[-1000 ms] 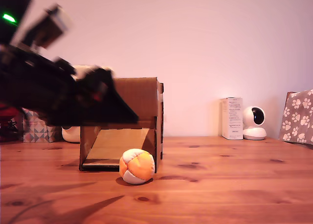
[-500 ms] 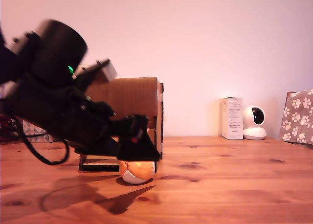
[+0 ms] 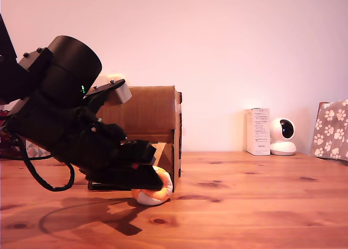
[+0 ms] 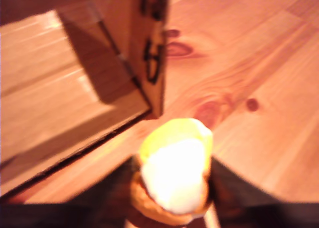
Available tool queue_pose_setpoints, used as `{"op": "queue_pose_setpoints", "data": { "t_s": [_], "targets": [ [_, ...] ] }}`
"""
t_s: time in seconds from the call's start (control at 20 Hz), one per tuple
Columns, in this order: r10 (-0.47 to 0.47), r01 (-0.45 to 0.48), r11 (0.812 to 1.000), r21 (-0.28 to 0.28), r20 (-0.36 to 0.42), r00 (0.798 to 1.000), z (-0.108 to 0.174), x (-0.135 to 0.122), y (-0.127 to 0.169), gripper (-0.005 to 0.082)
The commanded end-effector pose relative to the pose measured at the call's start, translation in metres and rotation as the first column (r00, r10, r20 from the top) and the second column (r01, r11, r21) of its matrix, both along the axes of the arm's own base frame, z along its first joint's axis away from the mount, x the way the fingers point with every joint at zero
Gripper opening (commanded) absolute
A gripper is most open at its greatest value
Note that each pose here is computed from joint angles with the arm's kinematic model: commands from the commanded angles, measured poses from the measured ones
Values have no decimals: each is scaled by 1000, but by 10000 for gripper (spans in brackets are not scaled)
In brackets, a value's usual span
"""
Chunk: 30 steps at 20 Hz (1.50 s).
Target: Drop the footbag into the cardboard dice tower
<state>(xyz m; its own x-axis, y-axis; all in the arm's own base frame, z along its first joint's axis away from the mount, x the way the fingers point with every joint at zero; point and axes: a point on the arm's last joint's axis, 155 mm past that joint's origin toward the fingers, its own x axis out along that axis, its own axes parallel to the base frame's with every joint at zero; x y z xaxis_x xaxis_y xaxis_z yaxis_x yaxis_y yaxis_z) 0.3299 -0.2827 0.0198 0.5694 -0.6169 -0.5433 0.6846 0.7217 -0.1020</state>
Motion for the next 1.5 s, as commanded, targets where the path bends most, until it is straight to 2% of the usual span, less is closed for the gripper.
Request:
{"op": "queue_pose_setpoints", "data": {
  "t_s": [0.0,0.15,0.5,0.7,0.85,1.0,1.25,1.35,1.45],
  "targets": [
    [-27,27,1000,5,-27,999,-5,-7,-2,142],
    [-67,67,998,-16,-30,997,18,-19,-7,108],
    [-84,88,993,-84,59,995,106,-41,4,108],
    [-78,96,986,-133,136,988,154,-55,15,108],
    [-59,97,980,-173,217,974,186,-59,23,108],
    [21,29,988,-152,318,948,205,-44,39,108],
    [103,-5,975,-224,428,898,234,-17,45,110],
    [122,-17,972,-235,441,889,238,-5,45,110],
    [128,-29,973,-228,432,893,235,9,42,110]
  ]
}}
